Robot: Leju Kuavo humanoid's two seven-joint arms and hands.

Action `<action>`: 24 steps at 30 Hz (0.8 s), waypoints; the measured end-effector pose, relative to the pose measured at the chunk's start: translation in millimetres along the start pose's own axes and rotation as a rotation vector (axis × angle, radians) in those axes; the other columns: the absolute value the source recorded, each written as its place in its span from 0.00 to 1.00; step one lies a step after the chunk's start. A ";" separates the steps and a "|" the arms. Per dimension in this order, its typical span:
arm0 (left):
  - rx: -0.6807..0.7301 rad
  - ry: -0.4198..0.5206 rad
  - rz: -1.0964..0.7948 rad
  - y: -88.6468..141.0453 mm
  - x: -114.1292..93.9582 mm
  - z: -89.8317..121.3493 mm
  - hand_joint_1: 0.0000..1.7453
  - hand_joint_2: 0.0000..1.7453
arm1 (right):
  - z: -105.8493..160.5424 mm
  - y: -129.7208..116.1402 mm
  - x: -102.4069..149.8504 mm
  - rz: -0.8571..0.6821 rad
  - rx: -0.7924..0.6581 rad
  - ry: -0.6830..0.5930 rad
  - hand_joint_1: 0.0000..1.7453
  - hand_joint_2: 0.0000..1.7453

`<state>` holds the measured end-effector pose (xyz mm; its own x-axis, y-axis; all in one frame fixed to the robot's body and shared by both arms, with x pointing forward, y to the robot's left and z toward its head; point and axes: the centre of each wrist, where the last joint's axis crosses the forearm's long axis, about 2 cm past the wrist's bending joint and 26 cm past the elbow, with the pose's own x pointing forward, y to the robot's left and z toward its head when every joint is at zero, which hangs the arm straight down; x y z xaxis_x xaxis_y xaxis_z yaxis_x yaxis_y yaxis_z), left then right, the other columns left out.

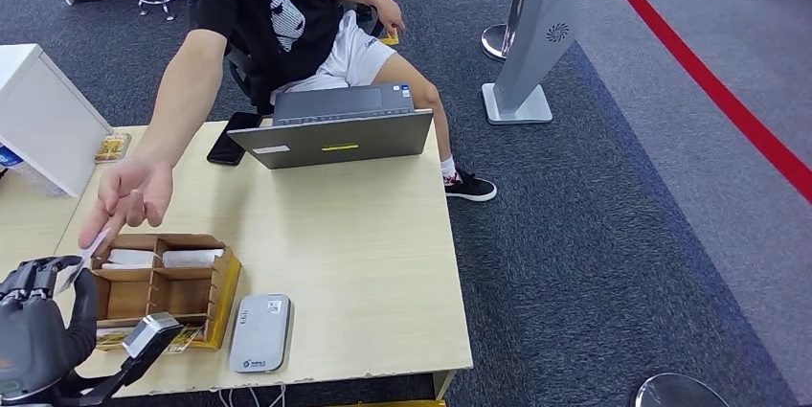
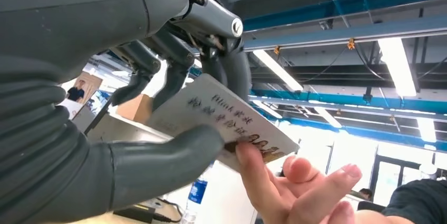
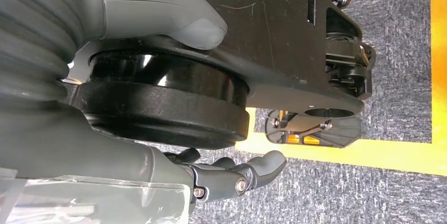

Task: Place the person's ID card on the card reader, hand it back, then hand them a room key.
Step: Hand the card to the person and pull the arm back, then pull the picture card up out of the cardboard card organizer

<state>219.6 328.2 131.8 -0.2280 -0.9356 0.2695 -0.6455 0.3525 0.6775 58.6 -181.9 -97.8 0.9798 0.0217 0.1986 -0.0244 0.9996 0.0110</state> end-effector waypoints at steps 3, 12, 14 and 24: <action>0.024 0.005 0.007 5.1 0.5 -0.4 0.00 1.00 | 0.0 -0.1 -0.1 -0.002 -0.001 0.001 0.00 1.00; 0.065 0.039 -0.005 22.3 -11.6 5.0 0.00 1.00 | 0.0 -0.1 -0.2 -0.011 -0.001 0.003 0.00 1.00; 0.059 0.038 -0.014 24.4 -13.3 7.9 0.00 1.00 | 0.0 -0.1 -0.3 -0.013 -0.001 0.003 0.00 1.00; -0.263 -0.140 -0.245 30.0 8.3 62.4 0.00 1.00 | 0.0 -0.4 -1.1 -0.047 -0.007 0.008 0.00 1.00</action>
<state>152.9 329.8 111.6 -0.1993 -0.9799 -0.0055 -0.4882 0.0945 0.8676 57.5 -182.4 -98.1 0.9814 -0.0252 0.1902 0.0232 0.9996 0.0131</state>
